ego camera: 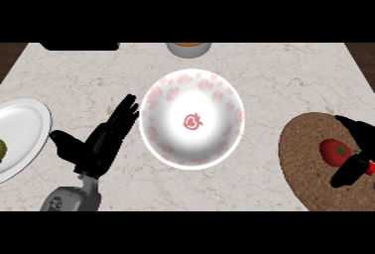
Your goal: Pick the tomato from the placemat and place it in the bowl
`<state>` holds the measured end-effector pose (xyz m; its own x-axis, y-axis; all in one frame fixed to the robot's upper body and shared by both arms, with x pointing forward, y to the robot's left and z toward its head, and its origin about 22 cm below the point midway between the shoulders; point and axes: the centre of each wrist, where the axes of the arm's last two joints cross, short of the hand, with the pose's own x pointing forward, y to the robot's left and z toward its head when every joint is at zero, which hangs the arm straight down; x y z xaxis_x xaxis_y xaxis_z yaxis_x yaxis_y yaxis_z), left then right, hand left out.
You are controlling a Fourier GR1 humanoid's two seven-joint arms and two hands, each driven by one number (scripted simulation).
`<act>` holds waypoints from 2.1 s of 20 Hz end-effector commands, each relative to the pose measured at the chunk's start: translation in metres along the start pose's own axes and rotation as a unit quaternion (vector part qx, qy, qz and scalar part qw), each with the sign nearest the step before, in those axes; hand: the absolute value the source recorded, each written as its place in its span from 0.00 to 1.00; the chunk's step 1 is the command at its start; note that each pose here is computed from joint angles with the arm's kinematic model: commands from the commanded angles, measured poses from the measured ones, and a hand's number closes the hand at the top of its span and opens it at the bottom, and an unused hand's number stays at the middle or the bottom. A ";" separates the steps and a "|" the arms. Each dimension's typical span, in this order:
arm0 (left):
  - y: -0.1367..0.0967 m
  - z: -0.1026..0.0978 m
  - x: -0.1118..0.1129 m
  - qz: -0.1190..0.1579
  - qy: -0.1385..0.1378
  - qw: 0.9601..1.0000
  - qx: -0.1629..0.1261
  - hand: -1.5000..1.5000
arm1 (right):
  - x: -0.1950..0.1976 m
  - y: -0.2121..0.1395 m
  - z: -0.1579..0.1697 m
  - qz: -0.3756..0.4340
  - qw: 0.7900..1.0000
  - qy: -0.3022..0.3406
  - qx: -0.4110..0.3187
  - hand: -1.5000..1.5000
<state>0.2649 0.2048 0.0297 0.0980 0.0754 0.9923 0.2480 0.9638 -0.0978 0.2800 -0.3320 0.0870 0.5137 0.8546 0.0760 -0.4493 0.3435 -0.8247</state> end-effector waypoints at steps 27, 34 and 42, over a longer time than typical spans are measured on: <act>0.001 -0.002 -0.017 0.000 -0.001 1.000 -0.010 0.50 | -0.001 0.047 -0.041 0.028 0.996 -0.072 -0.050 1.00; -0.005 0.009 -0.004 -0.004 -0.002 1.000 -0.003 0.50 | 0.102 0.080 0.020 0.037 0.987 -0.116 -0.101 1.00; -0.016 -0.007 -0.003 0.003 -0.002 0.999 -0.037 0.50 | 0.224 0.132 0.124 0.079 0.964 -0.189 -0.168 1.00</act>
<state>0.2648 0.1997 0.0262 0.1001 0.0551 0.9934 0.2691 0.9598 -0.0803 0.2697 -0.1049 0.0457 0.1705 0.9823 0.0780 -0.2931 0.1261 -0.9477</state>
